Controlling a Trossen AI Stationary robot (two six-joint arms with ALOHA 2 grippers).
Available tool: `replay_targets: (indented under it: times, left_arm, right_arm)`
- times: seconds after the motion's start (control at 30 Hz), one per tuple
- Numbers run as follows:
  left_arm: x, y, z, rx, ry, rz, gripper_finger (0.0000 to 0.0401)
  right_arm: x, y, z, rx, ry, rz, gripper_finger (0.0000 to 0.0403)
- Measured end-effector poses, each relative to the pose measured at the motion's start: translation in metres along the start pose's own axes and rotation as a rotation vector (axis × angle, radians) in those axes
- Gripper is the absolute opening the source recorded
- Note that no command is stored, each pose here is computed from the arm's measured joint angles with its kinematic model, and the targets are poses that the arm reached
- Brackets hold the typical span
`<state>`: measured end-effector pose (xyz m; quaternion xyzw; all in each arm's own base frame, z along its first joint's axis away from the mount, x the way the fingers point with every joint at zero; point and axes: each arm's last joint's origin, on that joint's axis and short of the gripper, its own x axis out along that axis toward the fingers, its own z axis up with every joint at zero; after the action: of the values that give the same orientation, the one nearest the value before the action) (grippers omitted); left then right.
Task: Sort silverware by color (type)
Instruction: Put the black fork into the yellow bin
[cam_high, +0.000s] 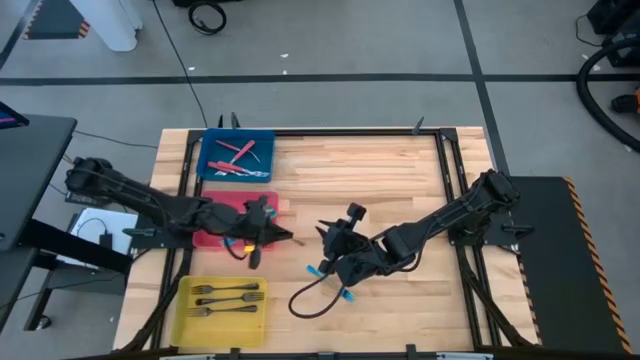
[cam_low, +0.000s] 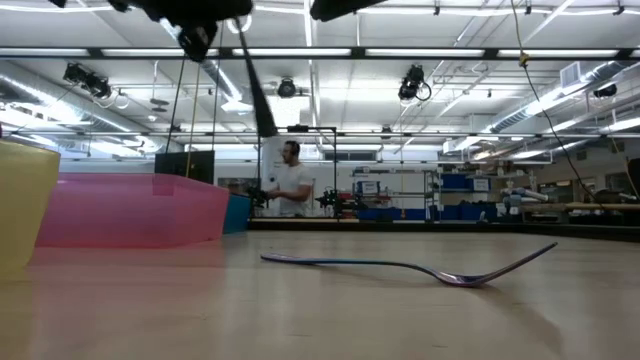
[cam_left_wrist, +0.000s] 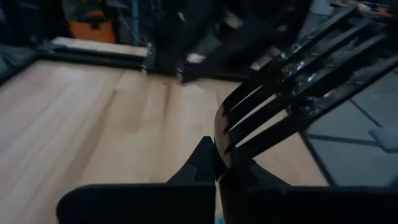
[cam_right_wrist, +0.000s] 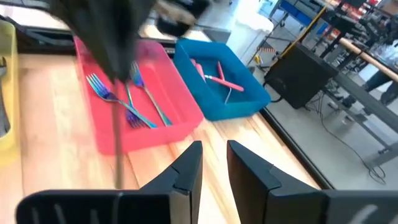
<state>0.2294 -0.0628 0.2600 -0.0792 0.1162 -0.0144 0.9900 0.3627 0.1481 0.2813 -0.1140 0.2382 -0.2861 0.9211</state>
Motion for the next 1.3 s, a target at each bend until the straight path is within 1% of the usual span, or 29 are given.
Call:
replay_targets:
  times: [0.1,0.17,0.27,0.37,0.43,0.53,0.63,0.7,0.8,0.97,1.03,1.1,1.3]
  left_arm:
    - [-0.015,-0.007,0.002,-0.019,0.024,-0.038,0.0003]
    - [-0.027,-0.011,0.004,-0.041,0.033,-0.088,0.0002]
    - [-0.043,-0.019,0.006,-0.092,0.076,-0.24,0.0002]
    - [-0.058,-0.027,0.006,-0.182,0.139,-0.4,0.0002]
    - [-0.065,-0.032,0.005,-0.231,0.184,-0.465,0.0002]
    - [-0.073,-0.039,-0.003,-0.239,0.276,-0.51,0.0002]
    - [-0.078,-0.043,-0.015,-0.271,0.412,-0.496,0.0002]
    - [-0.081,-0.044,-0.024,-0.301,0.512,-0.464,0.0002]
    - [-0.088,-0.042,-0.037,-0.341,0.658,-0.395,0.0002]
    - [-0.094,-0.038,-0.052,-0.433,0.84,-0.243,0.0002]
    - [-0.095,-0.037,-0.057,-0.453,0.89,-0.196,0.0002]
    - [-0.095,-0.038,-0.06,-0.458,0.922,-0.171,0.0002]
    - [-0.091,-0.044,-0.069,-0.426,0.978,-0.147,0.0002]
  right_arm:
    - [0.0,-0.001,-0.004,0.004,0.025,-0.008,0.0082]
    - [0.0,-0.002,-0.006,-0.004,0.036,-0.017,0.0082]
    - [0.0,-0.003,-0.008,-0.02,0.05,-0.022,0.0082]
    - [0.001,-0.005,-0.009,-0.005,0.059,-0.032,0.0082]
    - [0.002,-0.005,-0.009,0.001,0.062,-0.034,0.0082]
    - [0.005,-0.007,-0.009,0.008,0.068,-0.036,0.0082]
    - [0.007,-0.009,-0.009,0.029,0.074,-0.044,0.0082]
    - [0.009,-0.011,-0.009,0.039,0.078,-0.049,0.0082]
    - [0.012,-0.012,-0.009,0.049,0.092,-0.04,0.0082]
    - [0.018,-0.016,-0.009,0.058,0.109,-0.027,0.0082]
    - [0.019,-0.017,-0.009,0.059,0.112,-0.033,0.0082]
    - [0.021,-0.018,-0.009,0.056,0.117,-0.037,0.0082]
    - [0.022,-0.021,-0.011,0.04,0.138,-0.048,0.0082]
